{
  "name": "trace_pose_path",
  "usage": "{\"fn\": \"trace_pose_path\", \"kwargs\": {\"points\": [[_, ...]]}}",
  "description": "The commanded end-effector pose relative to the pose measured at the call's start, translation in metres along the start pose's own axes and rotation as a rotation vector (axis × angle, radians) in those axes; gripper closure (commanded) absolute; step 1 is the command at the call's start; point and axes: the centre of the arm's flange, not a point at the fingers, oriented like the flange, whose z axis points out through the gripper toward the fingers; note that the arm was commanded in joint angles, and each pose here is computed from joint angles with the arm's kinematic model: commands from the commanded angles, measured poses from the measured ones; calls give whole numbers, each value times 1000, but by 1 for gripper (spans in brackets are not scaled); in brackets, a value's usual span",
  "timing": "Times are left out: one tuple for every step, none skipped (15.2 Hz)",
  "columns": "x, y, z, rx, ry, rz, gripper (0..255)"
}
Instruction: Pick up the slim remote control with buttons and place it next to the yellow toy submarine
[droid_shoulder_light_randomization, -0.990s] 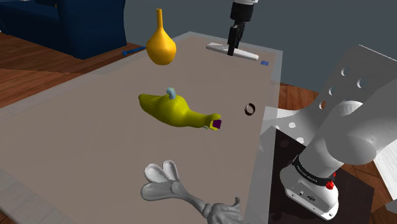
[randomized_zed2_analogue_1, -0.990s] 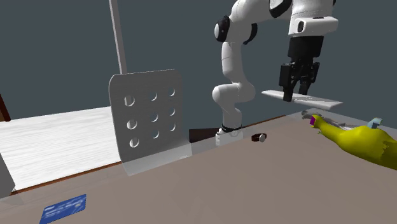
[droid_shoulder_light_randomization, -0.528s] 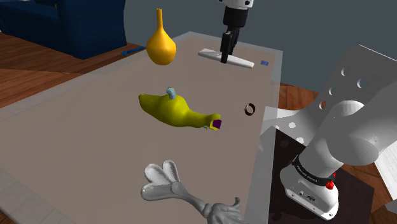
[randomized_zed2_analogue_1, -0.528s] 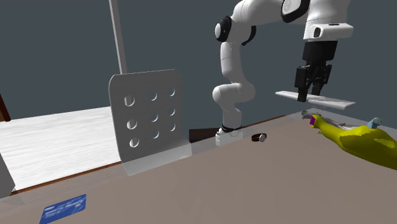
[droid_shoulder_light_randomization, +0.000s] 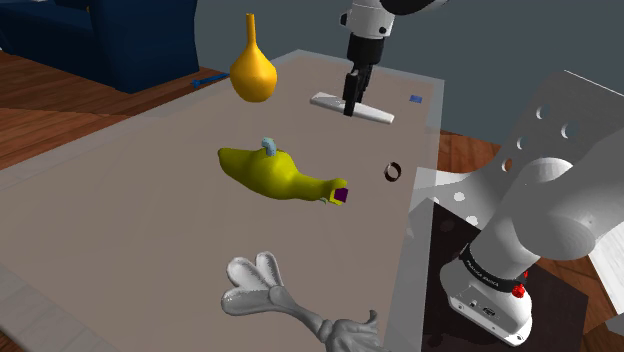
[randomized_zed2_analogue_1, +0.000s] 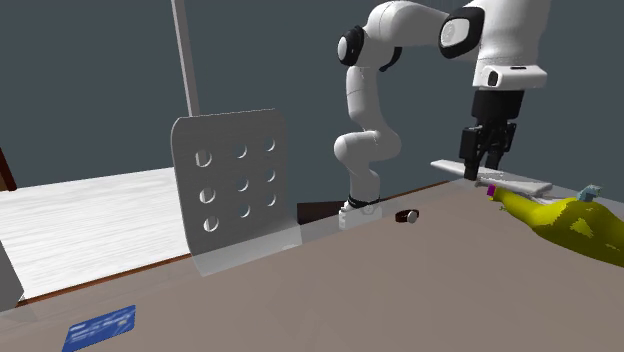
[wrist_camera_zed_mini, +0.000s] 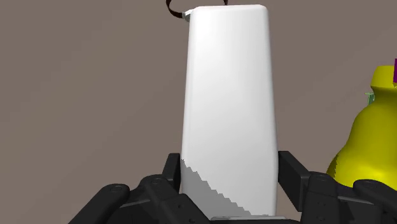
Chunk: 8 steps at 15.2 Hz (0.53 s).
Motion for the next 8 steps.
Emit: {"fn": "trace_pose_path", "kwargs": {"points": [[0,1,11,0,1,0,255],[0,1,16,0,1,0,255],[0,1,22,0,1,0,255],[0,1,27,0,1,0,255],[0,1,32,0,1,0,255],[0,1,37,0,1,0,255],[0,1,43,0,1,0,255],[0,1,48,0,1,0,255]]}}
